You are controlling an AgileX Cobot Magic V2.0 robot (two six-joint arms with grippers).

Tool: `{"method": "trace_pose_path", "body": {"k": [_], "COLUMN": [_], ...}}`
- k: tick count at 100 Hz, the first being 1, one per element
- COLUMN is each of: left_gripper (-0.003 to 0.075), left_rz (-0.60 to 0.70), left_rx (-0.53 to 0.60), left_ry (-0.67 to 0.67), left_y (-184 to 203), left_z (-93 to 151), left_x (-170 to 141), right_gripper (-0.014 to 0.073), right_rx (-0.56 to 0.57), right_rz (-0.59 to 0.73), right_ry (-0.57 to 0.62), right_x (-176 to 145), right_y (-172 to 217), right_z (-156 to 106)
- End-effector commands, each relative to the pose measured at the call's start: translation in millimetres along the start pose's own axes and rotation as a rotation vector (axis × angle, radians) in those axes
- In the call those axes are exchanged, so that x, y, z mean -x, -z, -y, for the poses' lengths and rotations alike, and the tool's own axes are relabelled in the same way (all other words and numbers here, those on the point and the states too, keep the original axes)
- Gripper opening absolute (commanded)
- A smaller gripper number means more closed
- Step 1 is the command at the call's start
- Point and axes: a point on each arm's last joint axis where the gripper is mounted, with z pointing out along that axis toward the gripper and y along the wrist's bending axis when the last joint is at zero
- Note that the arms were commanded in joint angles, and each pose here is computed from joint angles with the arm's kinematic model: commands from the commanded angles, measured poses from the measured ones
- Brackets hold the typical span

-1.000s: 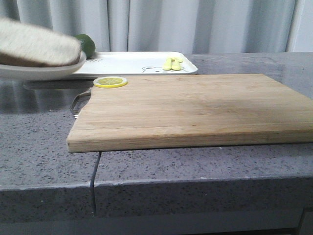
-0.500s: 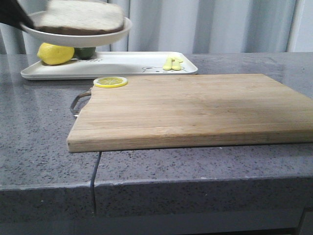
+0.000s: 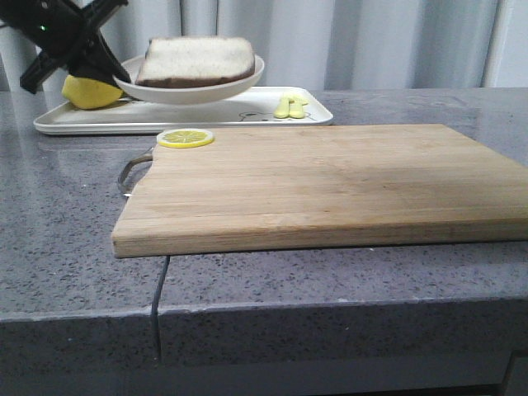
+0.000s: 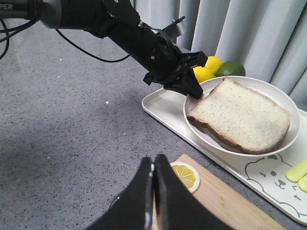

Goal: Place bread and move sandwich to tray
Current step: 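Lift the plate and carry it onto the white tray, then release the plate on the tray and raise the left gripper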

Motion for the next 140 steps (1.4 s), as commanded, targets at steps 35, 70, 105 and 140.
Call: {"method": "trace_pose_path", "body": {"k": [35, 70, 105, 140], "left_gripper": [0.0004, 0.0208, -0.002, -0.002], "left_rz": [0.138, 0.156, 0.23, 0.396], "left_rx": [-0.072, -0.064, -0.038, -0.084], "left_ry": [0.013, -0.002, -0.189, -0.382], "left_y": [18.0, 32.2, 99.9, 197.0], "left_z": [24.4, 23.3, 62.0, 123.3], "left_x": [17.5, 24.3, 26.7, 0.0], "right_gripper": [-0.0069, -0.0069, -0.0069, -0.0069], "right_rx": [-0.029, -0.034, -0.098, -0.122], "right_rz": [0.085, 0.109, 0.197, 0.248], "right_ry": [0.001, 0.01, 0.134, 0.156], "right_x": [17.5, 21.7, 14.0, -35.6], "right_y": [13.0, 20.1, 69.2, 126.5], "right_z": [2.7, 2.3, -0.5, -9.9]}}
